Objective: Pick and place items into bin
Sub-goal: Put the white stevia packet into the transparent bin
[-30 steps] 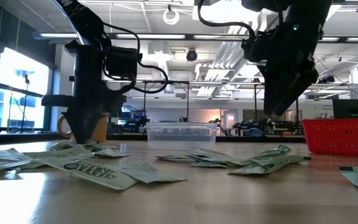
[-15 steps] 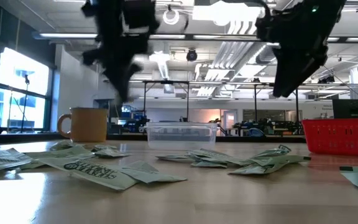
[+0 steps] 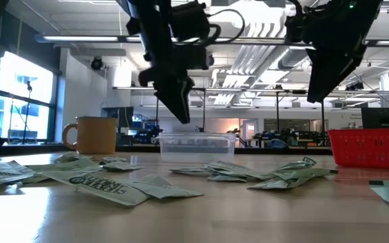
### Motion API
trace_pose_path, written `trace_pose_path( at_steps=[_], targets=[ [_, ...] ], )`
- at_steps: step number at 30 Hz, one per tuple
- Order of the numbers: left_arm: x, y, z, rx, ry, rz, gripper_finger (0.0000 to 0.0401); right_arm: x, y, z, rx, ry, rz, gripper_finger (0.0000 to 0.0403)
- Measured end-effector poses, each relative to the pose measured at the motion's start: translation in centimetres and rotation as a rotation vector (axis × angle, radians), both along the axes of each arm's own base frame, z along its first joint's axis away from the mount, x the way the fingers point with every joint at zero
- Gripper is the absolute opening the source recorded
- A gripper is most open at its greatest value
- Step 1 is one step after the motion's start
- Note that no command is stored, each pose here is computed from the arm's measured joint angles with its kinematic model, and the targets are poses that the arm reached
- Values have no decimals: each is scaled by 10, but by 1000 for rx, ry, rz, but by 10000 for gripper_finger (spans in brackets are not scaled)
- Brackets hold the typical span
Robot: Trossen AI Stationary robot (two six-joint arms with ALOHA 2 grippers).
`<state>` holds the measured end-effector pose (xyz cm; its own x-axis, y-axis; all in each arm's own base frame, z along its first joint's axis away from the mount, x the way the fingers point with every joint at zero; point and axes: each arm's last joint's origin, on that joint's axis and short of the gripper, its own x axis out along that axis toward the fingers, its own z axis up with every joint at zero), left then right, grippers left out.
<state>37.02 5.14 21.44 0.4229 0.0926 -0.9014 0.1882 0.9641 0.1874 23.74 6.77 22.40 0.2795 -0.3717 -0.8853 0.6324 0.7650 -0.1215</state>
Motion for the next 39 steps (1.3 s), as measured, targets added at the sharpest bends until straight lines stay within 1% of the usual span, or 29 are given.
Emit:
trace_pose_path(
  at_steps=[2, 4, 7, 9, 10, 12, 15, 19, 22, 29, 32, 36, 39],
  targets=[
    [-2, 0, 3, -11, 52, 43, 125, 0, 2, 0, -1, 6, 19, 229],
    [-5, 0, 13, -30, 81, 96, 148, -1, 3, 0, -4, 11, 31, 230],
    [-22, -2, 39, -59, 131, 155, 180, -1, 3, 0, -12, 22, 55, 229],
    [-37, -4, 54, -80, 142, 150, 198, -1, 3, 0, -17, 27, 77, 229],
    [-47, -6, 55, -81, 180, 138, 206, -1, 3, 0, -21, 28, 85, 229],
    [-61, -9, 48, -92, 229, 89, 218, 0, 3, 0, -34, 34, 107, 228],
    [-78, -12, 25, -95, 280, 8, 228, 0, 3, 0, -43, 36, 118, 228],
    [-88, -12, -8, -45, 314, -82, 233, 0, 2, 0, -46, 34, 116, 229],
    [-88, -12, -22, -17, 268, -150, 234, 0, 2, 0, -35, 34, 115, 228],
    [-93, -12, -44, 51, 241, -260, 234, 0, 3, 0, -14, 17, 74, 228],
    [-92, -12, -52, 70, 221, -277, 234, 0, 3, 0, -8, 9, 56, 228],
    [-93, -11, -67, 81, 289, -281, 234, 0, 3, 0, -3, 3, 42, 228],
    [-91, -11, -72, 78, 306, -282, 222, 1, 3, 0, -2, 3, 41, 227]
  ],
)
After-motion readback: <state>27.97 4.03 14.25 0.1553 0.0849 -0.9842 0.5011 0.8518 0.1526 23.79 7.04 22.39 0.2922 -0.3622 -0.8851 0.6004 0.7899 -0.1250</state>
